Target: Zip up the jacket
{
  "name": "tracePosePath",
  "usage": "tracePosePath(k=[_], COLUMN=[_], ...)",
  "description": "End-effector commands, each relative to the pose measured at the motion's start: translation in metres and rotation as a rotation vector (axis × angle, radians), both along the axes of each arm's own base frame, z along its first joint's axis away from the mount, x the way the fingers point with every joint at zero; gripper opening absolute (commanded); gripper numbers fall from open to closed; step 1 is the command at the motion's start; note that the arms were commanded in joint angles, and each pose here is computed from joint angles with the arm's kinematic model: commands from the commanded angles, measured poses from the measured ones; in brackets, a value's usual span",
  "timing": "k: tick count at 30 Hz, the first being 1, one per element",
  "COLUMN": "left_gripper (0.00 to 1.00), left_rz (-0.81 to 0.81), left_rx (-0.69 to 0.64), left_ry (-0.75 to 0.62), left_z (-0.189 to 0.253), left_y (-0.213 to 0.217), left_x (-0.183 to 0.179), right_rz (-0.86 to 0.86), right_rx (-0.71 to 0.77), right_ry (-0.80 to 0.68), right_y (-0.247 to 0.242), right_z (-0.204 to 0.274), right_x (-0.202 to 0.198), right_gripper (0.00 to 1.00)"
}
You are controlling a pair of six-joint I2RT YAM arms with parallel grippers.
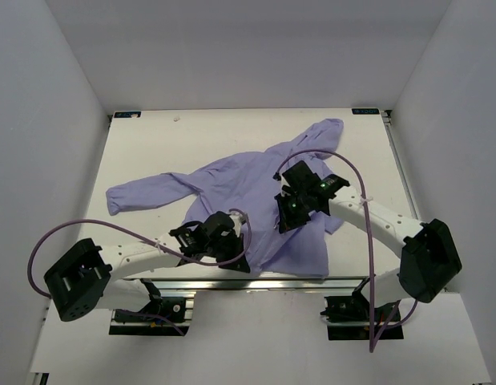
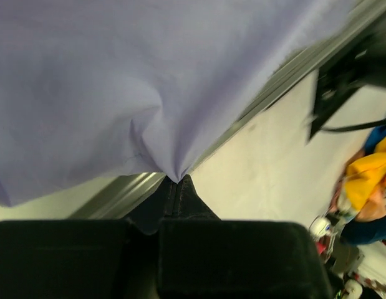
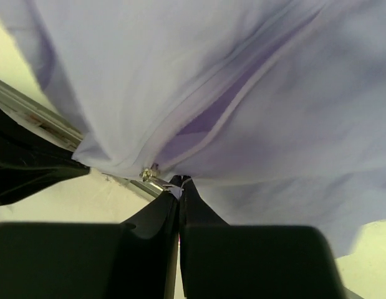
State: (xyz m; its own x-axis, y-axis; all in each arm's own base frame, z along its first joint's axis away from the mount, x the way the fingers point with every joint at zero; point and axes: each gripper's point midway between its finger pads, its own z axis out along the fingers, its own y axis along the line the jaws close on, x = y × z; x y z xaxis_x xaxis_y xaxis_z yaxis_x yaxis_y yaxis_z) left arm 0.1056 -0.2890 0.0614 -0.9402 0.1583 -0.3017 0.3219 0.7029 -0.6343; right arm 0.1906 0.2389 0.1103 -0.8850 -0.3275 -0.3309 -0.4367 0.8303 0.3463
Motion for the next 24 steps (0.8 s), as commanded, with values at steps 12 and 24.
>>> tracePosePath(k=[12,24], left_gripper=[0.00,0.00], left_rz=[-0.052,-0.080], left_rx=[0.114,0.123], left_ry=[0.156,0.219], left_z=[-0.028,-0.044], left_y=[0.039,0.034], left_x=[-0.049,-0.055], right_rz=[-0.365,-0.665], right_rx=[-0.184,-0.089], right_ry=[-0.204,-0.330], right_y=[-0.058,-0.139], right_z=[0.002,-0.006], right_x=[0.172,0.399], right_gripper=[0.00,0.00])
